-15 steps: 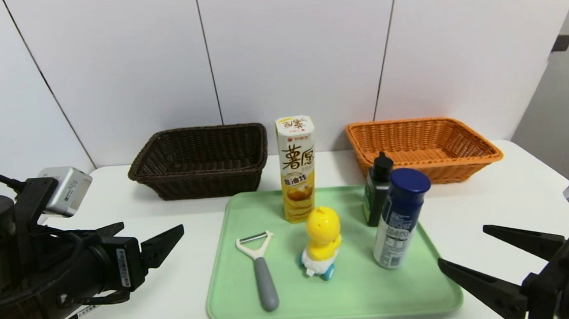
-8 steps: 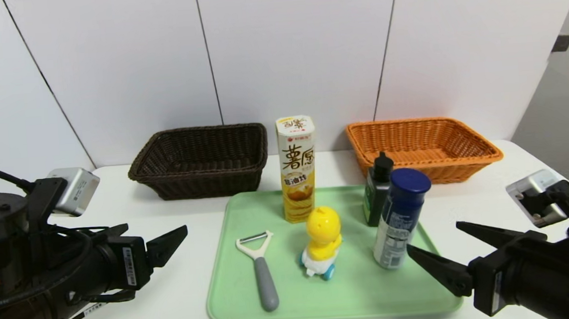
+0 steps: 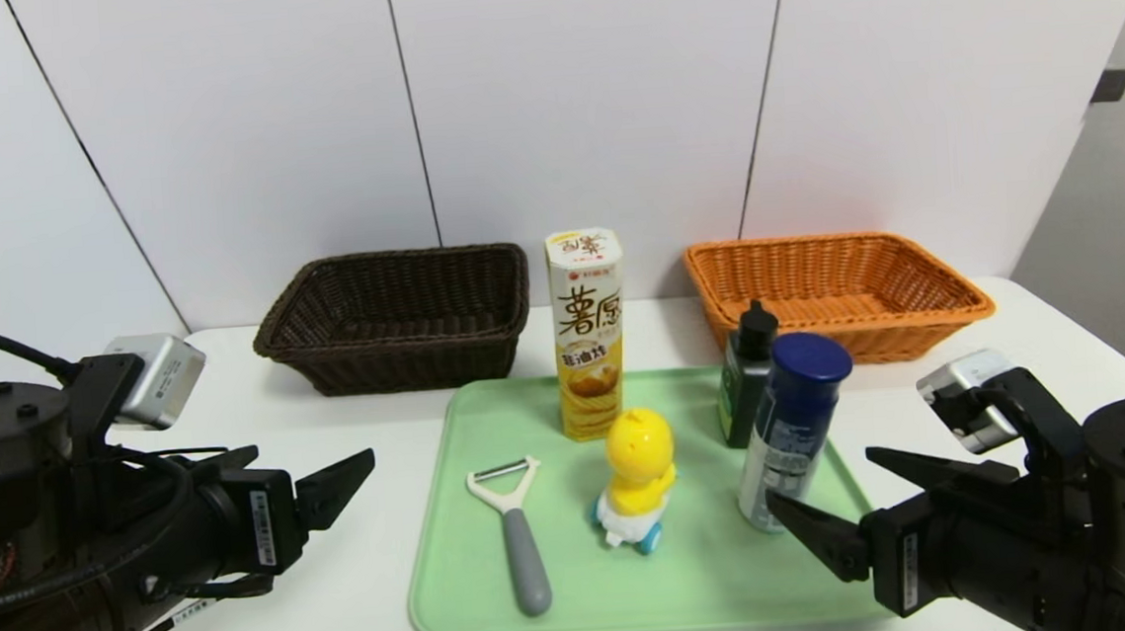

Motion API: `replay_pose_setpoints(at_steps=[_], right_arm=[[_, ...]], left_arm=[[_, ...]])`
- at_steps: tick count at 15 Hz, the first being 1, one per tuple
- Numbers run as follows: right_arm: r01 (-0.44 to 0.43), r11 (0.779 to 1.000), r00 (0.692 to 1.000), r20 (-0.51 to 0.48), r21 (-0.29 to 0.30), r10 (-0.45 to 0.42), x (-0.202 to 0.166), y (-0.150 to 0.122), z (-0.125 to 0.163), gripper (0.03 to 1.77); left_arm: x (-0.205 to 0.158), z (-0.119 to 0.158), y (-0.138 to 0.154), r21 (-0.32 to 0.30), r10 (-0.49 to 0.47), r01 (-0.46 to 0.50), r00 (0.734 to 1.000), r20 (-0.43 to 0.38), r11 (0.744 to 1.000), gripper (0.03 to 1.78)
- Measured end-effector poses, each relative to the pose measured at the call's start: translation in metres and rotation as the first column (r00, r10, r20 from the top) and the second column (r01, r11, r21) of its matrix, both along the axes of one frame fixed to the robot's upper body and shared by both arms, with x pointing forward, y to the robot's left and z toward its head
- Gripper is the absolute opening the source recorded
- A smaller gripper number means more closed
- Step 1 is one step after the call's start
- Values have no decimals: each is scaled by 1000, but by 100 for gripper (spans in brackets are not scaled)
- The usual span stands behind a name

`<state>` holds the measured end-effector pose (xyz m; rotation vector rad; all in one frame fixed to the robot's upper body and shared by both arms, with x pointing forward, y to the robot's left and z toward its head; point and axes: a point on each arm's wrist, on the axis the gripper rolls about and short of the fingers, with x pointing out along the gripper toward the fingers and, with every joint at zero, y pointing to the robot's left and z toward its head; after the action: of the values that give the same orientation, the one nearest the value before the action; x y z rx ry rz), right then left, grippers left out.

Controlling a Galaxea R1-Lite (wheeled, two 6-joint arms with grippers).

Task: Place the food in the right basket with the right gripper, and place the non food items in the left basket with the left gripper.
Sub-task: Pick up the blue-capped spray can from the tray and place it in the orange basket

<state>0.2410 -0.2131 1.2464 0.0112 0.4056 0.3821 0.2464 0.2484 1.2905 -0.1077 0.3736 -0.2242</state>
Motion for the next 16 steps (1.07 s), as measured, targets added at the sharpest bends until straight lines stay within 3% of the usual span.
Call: replay_pose_setpoints(at_steps=[4,8,14,16], right_arm=[[33,999,998,47,22,-34,11,10,-2,171],[56,998,998,37,2,-56,15,13,-8,171],[84,993,991,99,78,-91,25,21,-10,171],[101,992,989,104,72,-108,27,22,-15,171]], left_arm=[[0,-1,0,-3,2,-2,1000,-3,1000,169],[0,-1,0,-4,1,-1,1000,-4,1000,169],[1,-1,-3,-1,-8,8,1000,-9,1000,169],[1,-2,-4,0,-13,13,1000,-10,1000,169]])
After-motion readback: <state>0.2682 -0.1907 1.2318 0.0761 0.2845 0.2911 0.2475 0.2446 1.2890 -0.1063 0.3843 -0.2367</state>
